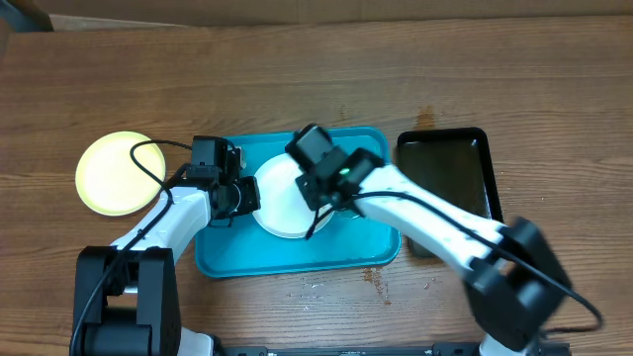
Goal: Clean dirty plates on tray and stack at the side
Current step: 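Lift the sponge from the water and move it over the white plate, then scrub the white plate held by the left gripper with the sponge, then return the sponge to the black water tray with the right gripper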
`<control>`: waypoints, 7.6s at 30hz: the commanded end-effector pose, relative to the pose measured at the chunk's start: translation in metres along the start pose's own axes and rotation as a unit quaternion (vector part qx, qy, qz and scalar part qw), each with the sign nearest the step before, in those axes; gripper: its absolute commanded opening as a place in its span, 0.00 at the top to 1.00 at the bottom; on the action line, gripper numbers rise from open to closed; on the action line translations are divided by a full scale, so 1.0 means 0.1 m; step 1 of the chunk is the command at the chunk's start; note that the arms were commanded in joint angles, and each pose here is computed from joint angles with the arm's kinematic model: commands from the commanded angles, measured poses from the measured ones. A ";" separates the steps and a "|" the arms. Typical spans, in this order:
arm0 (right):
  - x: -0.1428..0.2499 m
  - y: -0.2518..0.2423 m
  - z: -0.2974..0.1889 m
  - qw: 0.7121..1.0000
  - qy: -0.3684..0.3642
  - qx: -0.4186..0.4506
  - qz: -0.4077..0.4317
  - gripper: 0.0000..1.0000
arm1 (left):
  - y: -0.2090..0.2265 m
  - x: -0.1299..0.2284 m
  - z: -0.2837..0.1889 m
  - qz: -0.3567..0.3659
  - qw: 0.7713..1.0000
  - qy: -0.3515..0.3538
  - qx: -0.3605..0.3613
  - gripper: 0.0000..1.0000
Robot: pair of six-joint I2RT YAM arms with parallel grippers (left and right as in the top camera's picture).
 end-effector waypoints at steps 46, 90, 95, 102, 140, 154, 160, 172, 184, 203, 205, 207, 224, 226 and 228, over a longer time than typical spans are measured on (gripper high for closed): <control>0.17 -0.10 0.80 0.997 0.054 0.002 0.047 0.96 | 0.02 0.06 0.05 0.005 1.000 0.013 -0.003 0.95; -0.15 -0.37 0.14 0.956 0.066 -0.183 0.219 0.96 | 0.01 0.06 0.05 0.005 1.000 0.014 0.000 0.96; -0.08 -0.30 0.28 0.947 0.064 -0.185 0.254 0.96 | 0.01 0.06 0.05 0.005 1.000 0.014 0.000 0.96; 0.13 -0.13 0.50 0.943 0.065 -0.171 0.278 0.96 | 0.01 0.06 0.05 0.005 1.000 0.014 0.000 0.96; -0.20 0.04 -0.11 0.907 -0.071 -0.314 0.272 0.96 | 0.01 0.06 0.05 0.005 1.000 0.014 0.000 0.96; -0.13 0.19 0.16 0.879 -0.030 -0.399 0.262 0.96 | 0.01 0.07 0.05 0.005 1.000 0.015 0.000 0.96; -0.08 0.09 0.38 0.858 -0.008 -0.433 0.276 0.96 | 0.01 0.07 0.05 0.005 1.000 0.015 -0.001 0.96; -0.02 0.07 0.70 0.852 -0.004 -0.443 0.277 0.96 | 0.01 0.07 0.05 0.005 1.000 0.016 -0.001 0.96; 0.05 -0.32 0.81 0.862 -0.006 -0.396 0.317 0.96 | 0.02 0.08 0.05 0.004 1.000 0.018 -0.002 0.96; -0.11 -1.06 -0.35 0.840 -0.092 -0.455 0.280 0.96 | 0.02 0.07 0.05 0.004 1.000 0.017 -0.002 0.96; 0.04 -1.21 -0.40 0.857 -0.080 -0.411 0.299 0.96 | 0.02 0.07 0.05 0.005 1.000 0.017 -0.001 0.96; 0.27 -1.40 -0.40 0.878 -0.050 -0.343 0.330 0.96 | 0.02 0.07 0.05 0.005 1.000 0.017 -0.001 0.96; 1.69 -1.96 0.01 0.914 0.156 0.043 0.372 0.87 | 0.01 0.06 0.05 0.005 1.000 0.014 0.000 0.96; 1.71 -1.96 0.02 0.916 0.156 0.044 0.367 0.68 | 0.01 0.06 0.05 0.005 1.000 0.014 0.000 0.96; 1.71 -1.96 0.02 0.916 0.157 0.043 0.367 0.48 | 0.01 0.06 0.05 0.008 1.000 0.014 0.001 0.96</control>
Point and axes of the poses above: each gripper's point midway between its finger pads, its own z axis out along the fingers, its own y axis along the line the jaws close on, x = y × z, the point moved 6 cm from there along -z, back along the fingers, and after that the axes turned 6 degrees about -z, right-handed, at the moved point
